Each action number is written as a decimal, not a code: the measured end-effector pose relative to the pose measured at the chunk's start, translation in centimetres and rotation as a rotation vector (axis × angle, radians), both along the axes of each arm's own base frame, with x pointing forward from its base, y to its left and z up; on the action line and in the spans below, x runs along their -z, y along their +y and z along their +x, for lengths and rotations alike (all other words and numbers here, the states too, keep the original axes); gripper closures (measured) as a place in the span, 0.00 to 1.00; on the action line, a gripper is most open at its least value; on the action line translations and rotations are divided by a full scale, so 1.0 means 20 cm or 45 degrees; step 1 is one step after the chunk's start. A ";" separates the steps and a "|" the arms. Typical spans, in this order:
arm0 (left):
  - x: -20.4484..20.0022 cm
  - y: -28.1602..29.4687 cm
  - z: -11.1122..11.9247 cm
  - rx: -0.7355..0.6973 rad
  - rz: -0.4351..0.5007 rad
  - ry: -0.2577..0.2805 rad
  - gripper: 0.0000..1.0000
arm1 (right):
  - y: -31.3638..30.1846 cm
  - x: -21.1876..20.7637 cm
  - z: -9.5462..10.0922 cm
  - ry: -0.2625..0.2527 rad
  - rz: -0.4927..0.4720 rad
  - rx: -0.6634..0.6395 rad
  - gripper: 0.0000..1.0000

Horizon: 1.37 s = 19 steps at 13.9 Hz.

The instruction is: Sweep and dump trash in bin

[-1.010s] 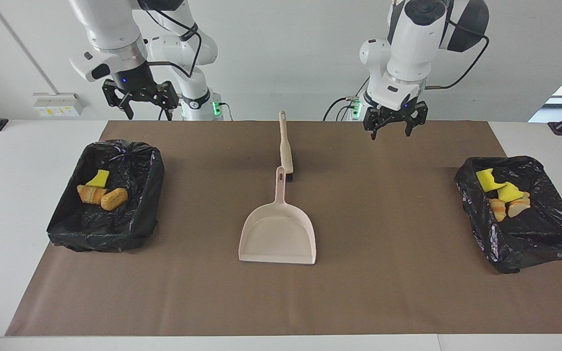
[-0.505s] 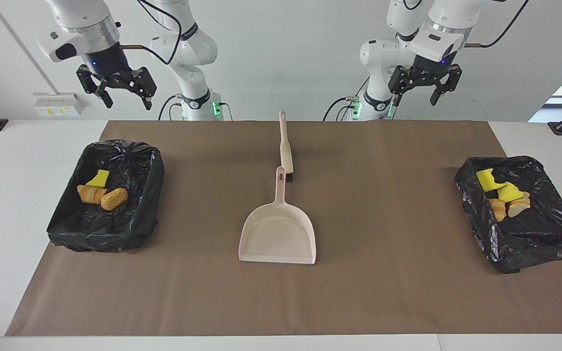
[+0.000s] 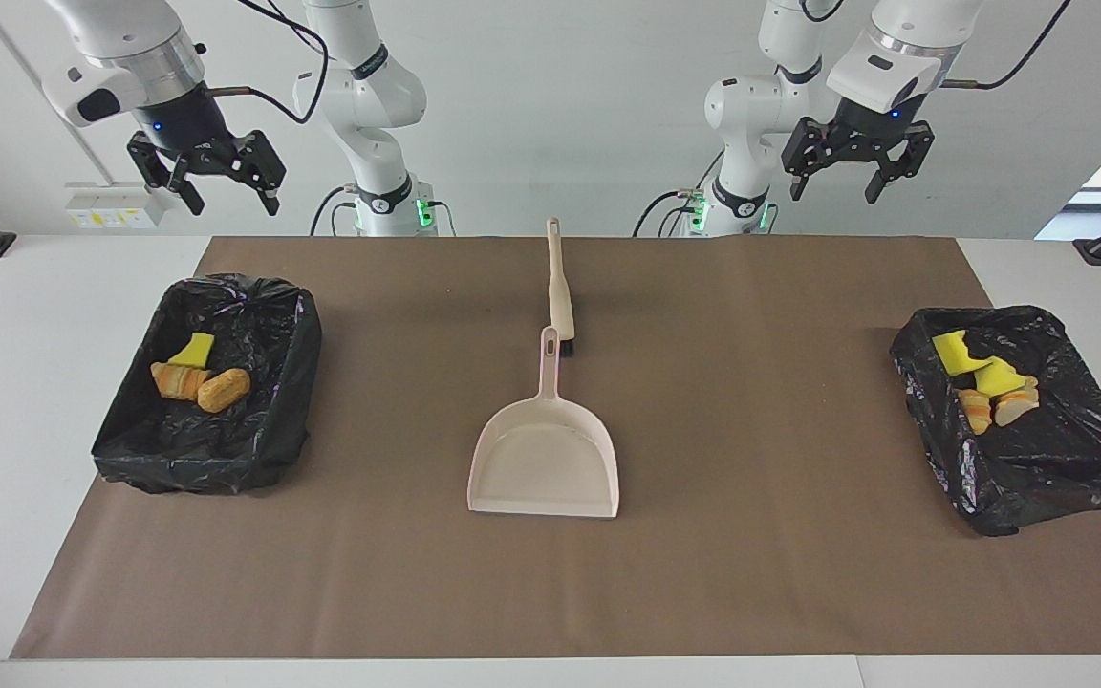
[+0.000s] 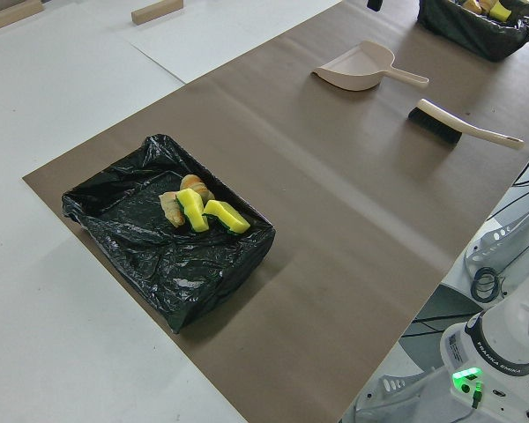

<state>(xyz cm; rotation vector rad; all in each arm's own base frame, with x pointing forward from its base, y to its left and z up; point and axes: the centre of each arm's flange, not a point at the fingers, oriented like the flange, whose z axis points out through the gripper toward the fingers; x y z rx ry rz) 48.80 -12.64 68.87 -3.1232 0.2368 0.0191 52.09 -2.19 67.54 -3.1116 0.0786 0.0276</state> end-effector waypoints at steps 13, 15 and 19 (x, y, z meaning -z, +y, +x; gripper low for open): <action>-0.02 0.41 0.05 -0.037 -0.028 0.038 0.00 | 0.00 0.05 -0.05 0.033 -0.023 -0.006 0.00; -0.04 0.42 0.07 -0.041 -0.027 0.047 0.00 | -0.01 0.05 -0.05 0.034 -0.040 -0.002 0.00; -0.04 0.42 0.09 -0.043 -0.028 0.043 0.00 | -0.01 0.05 -0.06 0.031 -0.048 0.000 0.00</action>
